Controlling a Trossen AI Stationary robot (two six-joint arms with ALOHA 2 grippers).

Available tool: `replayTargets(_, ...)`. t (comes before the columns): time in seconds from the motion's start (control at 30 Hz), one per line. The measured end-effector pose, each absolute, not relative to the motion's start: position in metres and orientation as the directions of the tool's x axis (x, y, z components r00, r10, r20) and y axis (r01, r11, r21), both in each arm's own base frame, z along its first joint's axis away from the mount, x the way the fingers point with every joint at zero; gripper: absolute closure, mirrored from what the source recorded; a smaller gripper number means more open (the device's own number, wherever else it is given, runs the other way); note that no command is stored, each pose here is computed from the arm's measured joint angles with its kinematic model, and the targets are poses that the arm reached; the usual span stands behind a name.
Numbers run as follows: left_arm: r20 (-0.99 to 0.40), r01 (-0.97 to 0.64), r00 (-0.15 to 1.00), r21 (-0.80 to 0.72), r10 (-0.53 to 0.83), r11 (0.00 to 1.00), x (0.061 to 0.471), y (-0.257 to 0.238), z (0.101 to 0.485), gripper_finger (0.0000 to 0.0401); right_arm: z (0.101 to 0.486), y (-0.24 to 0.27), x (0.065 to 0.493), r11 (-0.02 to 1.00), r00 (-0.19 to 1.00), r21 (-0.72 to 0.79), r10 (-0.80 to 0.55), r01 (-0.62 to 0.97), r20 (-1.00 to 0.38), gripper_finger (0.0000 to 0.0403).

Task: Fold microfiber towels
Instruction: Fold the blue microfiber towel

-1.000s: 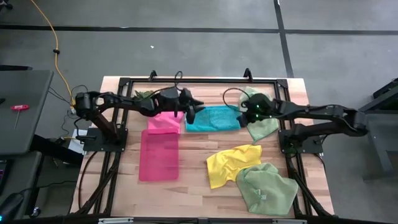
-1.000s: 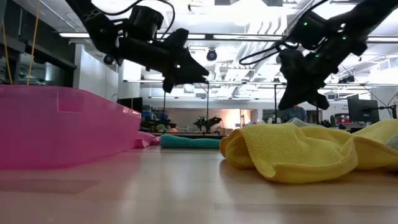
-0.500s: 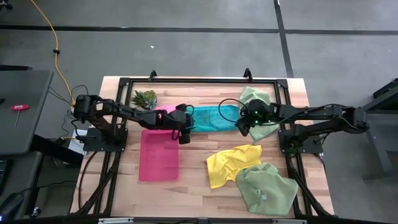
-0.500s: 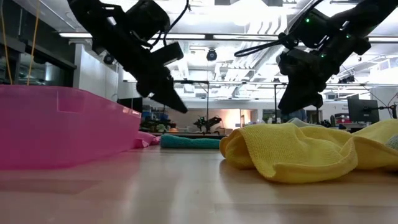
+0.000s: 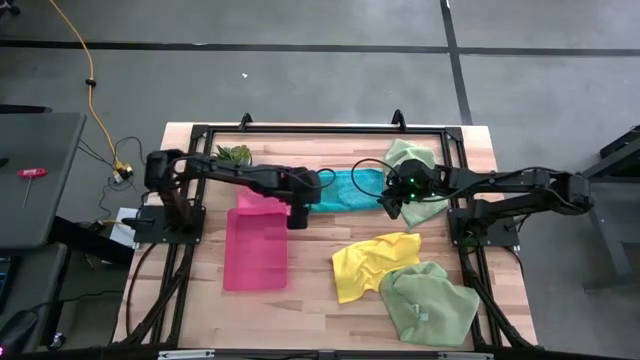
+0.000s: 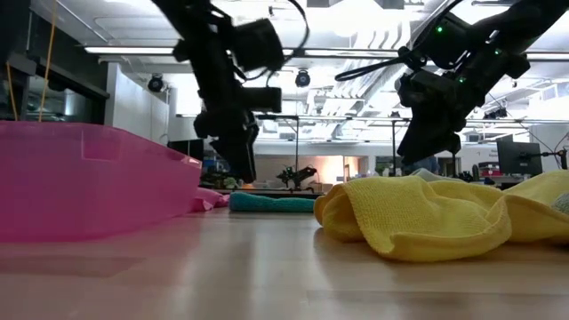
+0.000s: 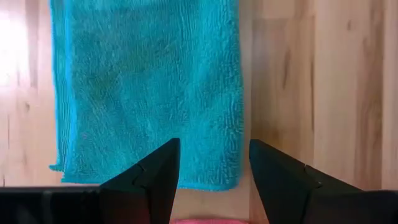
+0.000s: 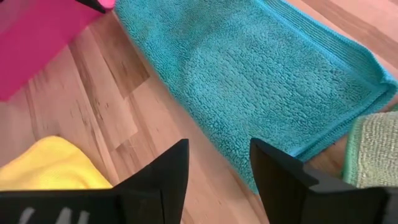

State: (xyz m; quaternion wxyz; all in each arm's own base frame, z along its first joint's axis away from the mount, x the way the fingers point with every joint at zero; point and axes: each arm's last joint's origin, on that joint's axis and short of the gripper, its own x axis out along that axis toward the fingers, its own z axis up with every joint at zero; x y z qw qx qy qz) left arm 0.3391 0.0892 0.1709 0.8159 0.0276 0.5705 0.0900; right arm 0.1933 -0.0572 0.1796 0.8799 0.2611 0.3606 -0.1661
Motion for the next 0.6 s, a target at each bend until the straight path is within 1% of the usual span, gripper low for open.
replayTargets(0.17,-0.944,-0.081,0.29,0.14,0.157,0.987,0.35,0.088,0.162,0.0219,0.179,-0.057,0.193,0.801,0.683,0.346,-0.104,0.489,-0.723,0.024)
replayTargets(0.4,-0.966,-0.068,0.223,0.122,0.135,0.99,0.35,0.088,0.146,0.0219,0.179,-0.057,0.193,0.798,0.679,0.347,-0.103,0.493,-0.726,0.024)
replayTargets(0.6,-0.971,-0.047,0.221,0.082,0.091,0.996,0.351,0.085,0.141,0.0219,0.178,-0.057,0.192,0.786,0.667,0.355,-0.096,0.507,-0.739,0.024)
